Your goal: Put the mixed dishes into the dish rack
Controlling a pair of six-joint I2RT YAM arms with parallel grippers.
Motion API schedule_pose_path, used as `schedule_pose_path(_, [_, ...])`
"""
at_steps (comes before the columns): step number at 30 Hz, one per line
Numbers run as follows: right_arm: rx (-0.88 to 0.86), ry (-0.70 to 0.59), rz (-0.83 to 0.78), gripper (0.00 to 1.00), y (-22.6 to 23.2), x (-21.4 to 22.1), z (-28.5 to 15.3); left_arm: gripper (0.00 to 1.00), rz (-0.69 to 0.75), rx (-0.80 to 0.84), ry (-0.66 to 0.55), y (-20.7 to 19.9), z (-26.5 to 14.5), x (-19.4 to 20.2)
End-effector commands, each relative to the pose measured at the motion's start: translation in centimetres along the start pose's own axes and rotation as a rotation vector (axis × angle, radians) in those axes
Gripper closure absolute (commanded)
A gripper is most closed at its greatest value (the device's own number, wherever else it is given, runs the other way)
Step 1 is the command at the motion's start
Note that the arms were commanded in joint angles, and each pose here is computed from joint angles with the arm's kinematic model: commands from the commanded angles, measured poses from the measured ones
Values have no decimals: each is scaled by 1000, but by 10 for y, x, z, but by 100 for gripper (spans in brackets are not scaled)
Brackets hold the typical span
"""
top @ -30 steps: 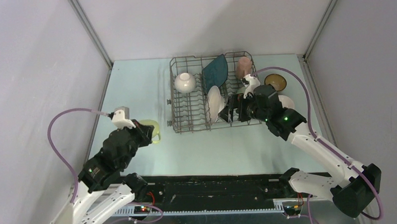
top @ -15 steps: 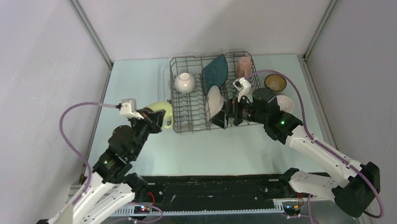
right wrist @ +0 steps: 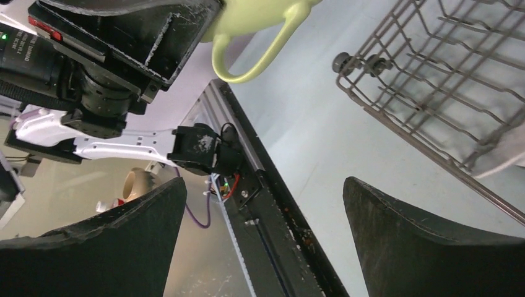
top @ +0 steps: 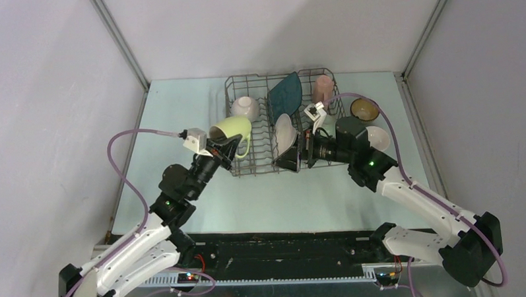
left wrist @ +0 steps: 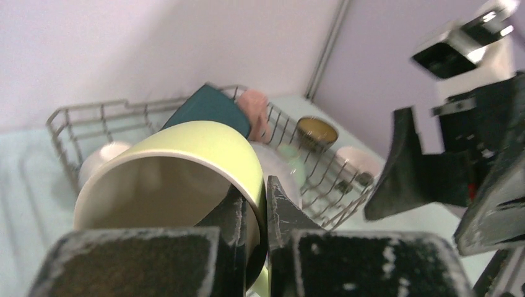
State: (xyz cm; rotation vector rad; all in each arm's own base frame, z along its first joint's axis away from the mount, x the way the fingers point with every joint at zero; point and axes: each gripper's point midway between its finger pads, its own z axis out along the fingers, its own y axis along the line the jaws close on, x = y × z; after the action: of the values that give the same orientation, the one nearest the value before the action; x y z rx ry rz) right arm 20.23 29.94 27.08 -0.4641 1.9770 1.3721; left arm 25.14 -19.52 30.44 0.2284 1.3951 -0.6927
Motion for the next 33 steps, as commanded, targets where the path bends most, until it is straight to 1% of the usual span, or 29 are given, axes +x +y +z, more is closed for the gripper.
schedule_pose_path(1, [-135, -36, -9, 2, 30, -11, 5, 100, -1, 196, -341, -42, 0, -87])
schedule_pose_path(4, [-182, -52, -2, 5, 40, -16, 11, 100, -24, 245, -373, -50, 1, -93])
schedule_pose_path(5, [-197, -52, 13, 6, 44, -16, 12, 100, -32, 271, -366, -55, 1, -89])
schedule_pose_path(6, [-220, -57, 15, 7, 47, -18, 15, 100, -36, 290, -394, -58, -1, -95])
schedule_pose_path(7, [-234, -56, 41, 8, 50, -19, 17, 100, -56, 307, -388, -61, -1, -91])
schedule_pose_path(8, [-258, -63, 44, 8, 53, -22, 19, 100, -72, 323, -429, -63, -5, -99])
schedule_pose_path(9, [-274, -64, 69, 9, 57, -24, 20, 100, -100, 334, -429, -64, -6, -95])
schedule_pose_path(10, [-299, -76, 66, 9, 60, -28, 23, 100, -126, 360, -469, -68, -11, -103])
schedule_pose_path(12, [-324, -89, 92, 10, 64, -33, 26, 100, -161, 384, -490, -70, -15, -105])
schedule_pose_path(16, [-328, -95, 138, 17, 63, -37, 35, 100, -202, 410, -473, -75, -15, -105])
schedule_pose_path(17, [-328, -89, 152, 21, 62, -37, 37, 100, -201, 416, -469, -76, -15, -105])
schedule_pose_path(20, [-349, -78, 181, 26, 63, -37, 44, 100, -225, 440, -460, -80, -15, -103])
schedule_pose_path(23, [-359, -71, 203, 33, 63, -36, 49, 100, -250, 463, -467, -83, -18, -104])
schedule_pose_path(25, [-368, -69, 206, 35, 66, -36, 50, 100, -257, 486, -460, -87, -18, -104])
schedule_pose_path(31, [-388, -53, 197, 36, 75, -35, 53, 100, -241, 499, -448, -89, -14, -98])
schedule_pose_path(33, [-389, -50, 200, 39, 76, -36, 54, 100, -233, 514, -448, -92, -13, -98])
